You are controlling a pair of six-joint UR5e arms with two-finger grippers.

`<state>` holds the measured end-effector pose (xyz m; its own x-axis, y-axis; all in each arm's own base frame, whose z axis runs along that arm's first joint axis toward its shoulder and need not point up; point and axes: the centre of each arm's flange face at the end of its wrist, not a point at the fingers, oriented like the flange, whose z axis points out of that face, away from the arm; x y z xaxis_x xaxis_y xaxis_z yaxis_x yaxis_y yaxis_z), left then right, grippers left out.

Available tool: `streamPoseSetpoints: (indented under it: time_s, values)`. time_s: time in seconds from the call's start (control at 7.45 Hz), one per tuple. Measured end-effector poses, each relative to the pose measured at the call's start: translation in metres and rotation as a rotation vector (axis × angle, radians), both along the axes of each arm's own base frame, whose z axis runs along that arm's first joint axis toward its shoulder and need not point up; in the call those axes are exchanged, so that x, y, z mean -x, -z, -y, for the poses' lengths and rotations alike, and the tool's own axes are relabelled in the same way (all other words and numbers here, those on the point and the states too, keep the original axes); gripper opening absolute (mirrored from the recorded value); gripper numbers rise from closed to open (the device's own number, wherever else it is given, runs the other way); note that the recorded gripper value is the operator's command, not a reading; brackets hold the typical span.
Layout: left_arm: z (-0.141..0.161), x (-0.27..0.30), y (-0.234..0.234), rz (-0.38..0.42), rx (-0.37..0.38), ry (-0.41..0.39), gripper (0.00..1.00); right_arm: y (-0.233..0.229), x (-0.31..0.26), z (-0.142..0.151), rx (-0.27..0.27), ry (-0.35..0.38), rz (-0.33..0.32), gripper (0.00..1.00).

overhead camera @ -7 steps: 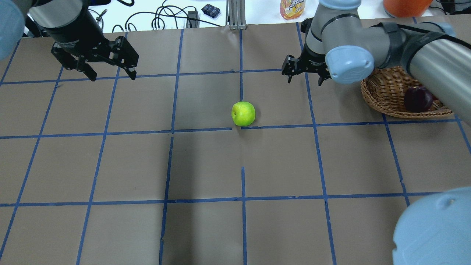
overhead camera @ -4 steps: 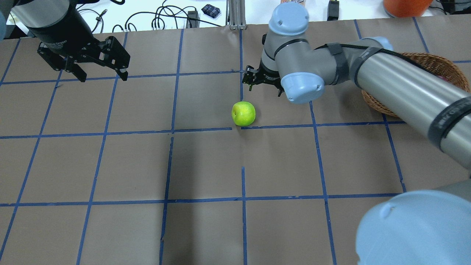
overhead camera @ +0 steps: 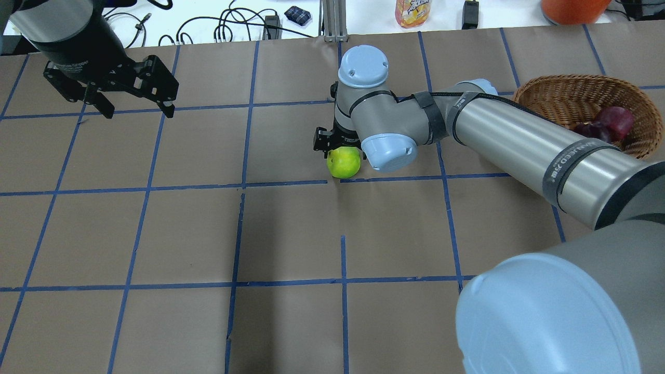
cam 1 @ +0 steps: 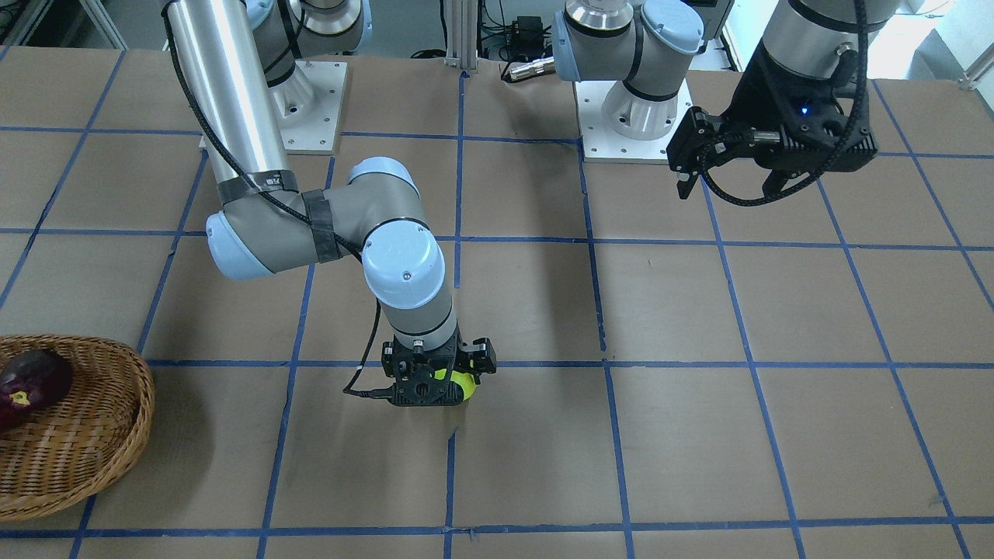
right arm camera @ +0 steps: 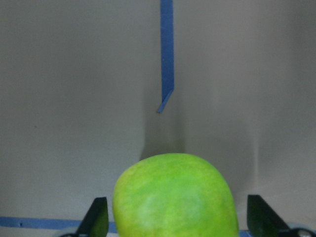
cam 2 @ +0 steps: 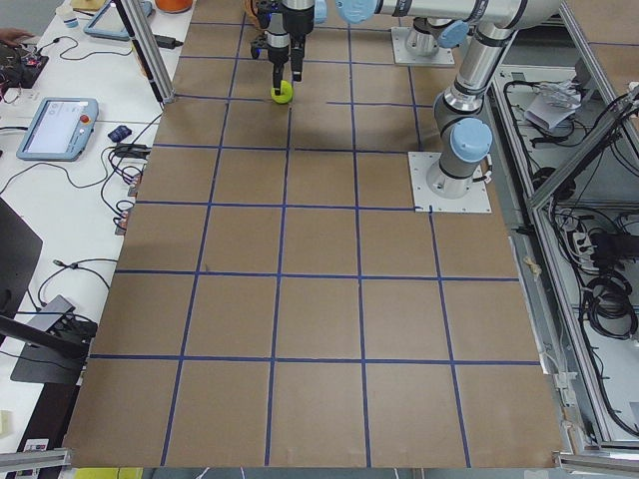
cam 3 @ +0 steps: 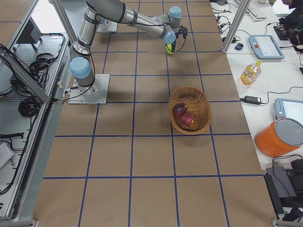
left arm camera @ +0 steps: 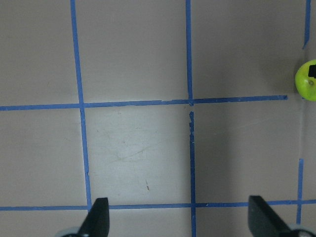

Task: Put all apples into basket
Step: 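Reach the right gripper to the green apple and grasp it, then lift the green apple with the right gripper and release it into the basket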

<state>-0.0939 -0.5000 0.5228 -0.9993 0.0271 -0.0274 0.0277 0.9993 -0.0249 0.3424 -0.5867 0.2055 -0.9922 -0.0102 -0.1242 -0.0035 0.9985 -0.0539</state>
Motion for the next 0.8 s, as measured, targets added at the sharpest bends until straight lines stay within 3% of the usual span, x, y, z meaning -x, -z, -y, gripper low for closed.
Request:
streamPoseSetpoints:
  time_s: [0.13, 0.54, 0.8]
  values:
    - [0.000, 0.000, 0.000, -0.001, 0.000, 0.000, 1.00, 0.005, -0.002, 0.000, -0.008, -0.019, 0.007, 0.53]
    - [0.001, 0.000, 0.000, -0.003, 0.002, -0.001, 1.00, -0.004, 0.002, 0.003, -0.015, -0.027, 0.007, 0.41]
    - [0.002, 0.000, 0.001, -0.006, 0.002, -0.002, 1.00, -0.052, 0.040, 0.027, -0.052, -0.002, -0.011, 0.38]
